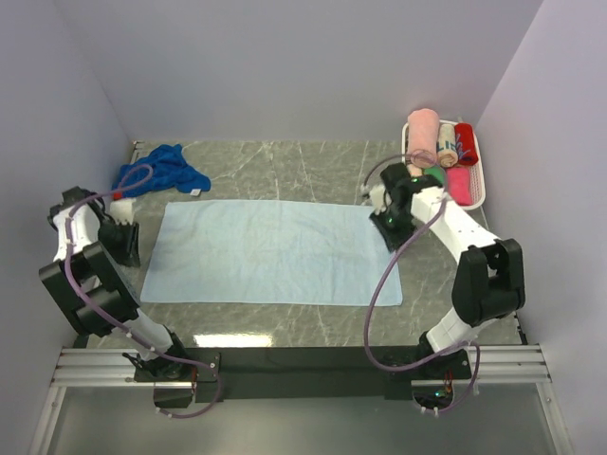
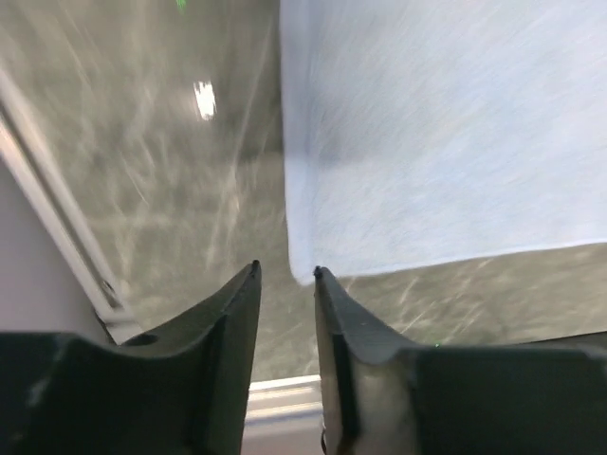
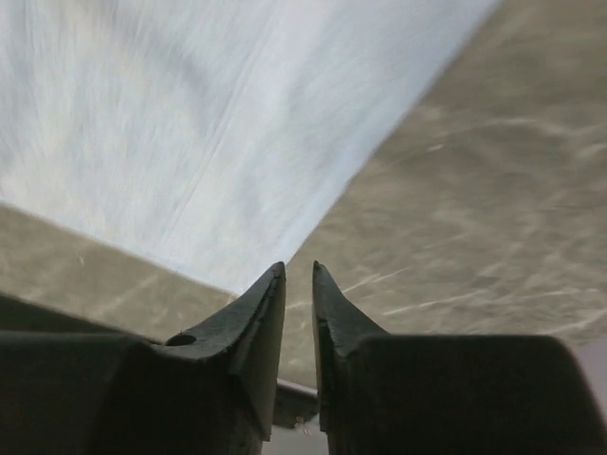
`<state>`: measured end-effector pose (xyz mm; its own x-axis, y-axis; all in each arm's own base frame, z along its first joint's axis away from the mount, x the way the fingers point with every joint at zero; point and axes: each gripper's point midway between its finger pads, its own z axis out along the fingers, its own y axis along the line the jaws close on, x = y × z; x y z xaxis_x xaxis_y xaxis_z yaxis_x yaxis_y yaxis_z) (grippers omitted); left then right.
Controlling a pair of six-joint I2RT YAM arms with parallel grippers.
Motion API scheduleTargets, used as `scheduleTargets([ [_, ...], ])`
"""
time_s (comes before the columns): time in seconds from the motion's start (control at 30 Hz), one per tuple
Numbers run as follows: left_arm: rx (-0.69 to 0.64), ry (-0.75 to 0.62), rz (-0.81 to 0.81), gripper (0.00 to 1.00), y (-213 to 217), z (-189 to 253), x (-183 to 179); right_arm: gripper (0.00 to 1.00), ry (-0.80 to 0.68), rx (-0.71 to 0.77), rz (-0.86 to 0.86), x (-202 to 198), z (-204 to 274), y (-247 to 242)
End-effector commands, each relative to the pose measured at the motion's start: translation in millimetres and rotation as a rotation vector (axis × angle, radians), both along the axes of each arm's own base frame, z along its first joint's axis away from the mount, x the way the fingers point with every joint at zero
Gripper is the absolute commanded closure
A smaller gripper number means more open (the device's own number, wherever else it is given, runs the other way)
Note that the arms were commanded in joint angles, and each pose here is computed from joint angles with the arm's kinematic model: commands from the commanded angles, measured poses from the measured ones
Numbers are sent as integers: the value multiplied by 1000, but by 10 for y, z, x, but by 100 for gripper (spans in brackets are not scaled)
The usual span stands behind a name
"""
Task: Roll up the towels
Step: Flatten the towel
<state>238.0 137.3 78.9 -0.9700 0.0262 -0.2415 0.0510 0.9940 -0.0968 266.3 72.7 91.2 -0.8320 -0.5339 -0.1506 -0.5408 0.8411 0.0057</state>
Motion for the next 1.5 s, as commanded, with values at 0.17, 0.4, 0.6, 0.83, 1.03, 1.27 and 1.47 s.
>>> scheduleTargets([
  [0.17,-171,-411,-47,54,-101,910,1017,80,-284,48,-212,1114,405,-184],
  [0.4,-186,-507,-43,51,-78,1049,1442,76,-324,-20,-246,1608,171,-215],
  [0.6,-165,-512,-60,51,-189,1045,1504,75,-325,-77,-303,1827,-82,-283],
  [0.83,-132,-510,-73,47,-263,972,1520,68,-305,-83,-346,1988,-291,-273],
  [1.03,-120,-519,-71,48,-225,1001,1618,68,-271,-56,-387,2117,-368,-286],
  [1.27,-129,-534,-59,48,-197,1039,1717,64,-209,-57,-422,2125,-536,-329],
  [1.47,-141,-527,-30,47,-157,994,1793,64,-131,-62,-433,1997,-731,-350],
])
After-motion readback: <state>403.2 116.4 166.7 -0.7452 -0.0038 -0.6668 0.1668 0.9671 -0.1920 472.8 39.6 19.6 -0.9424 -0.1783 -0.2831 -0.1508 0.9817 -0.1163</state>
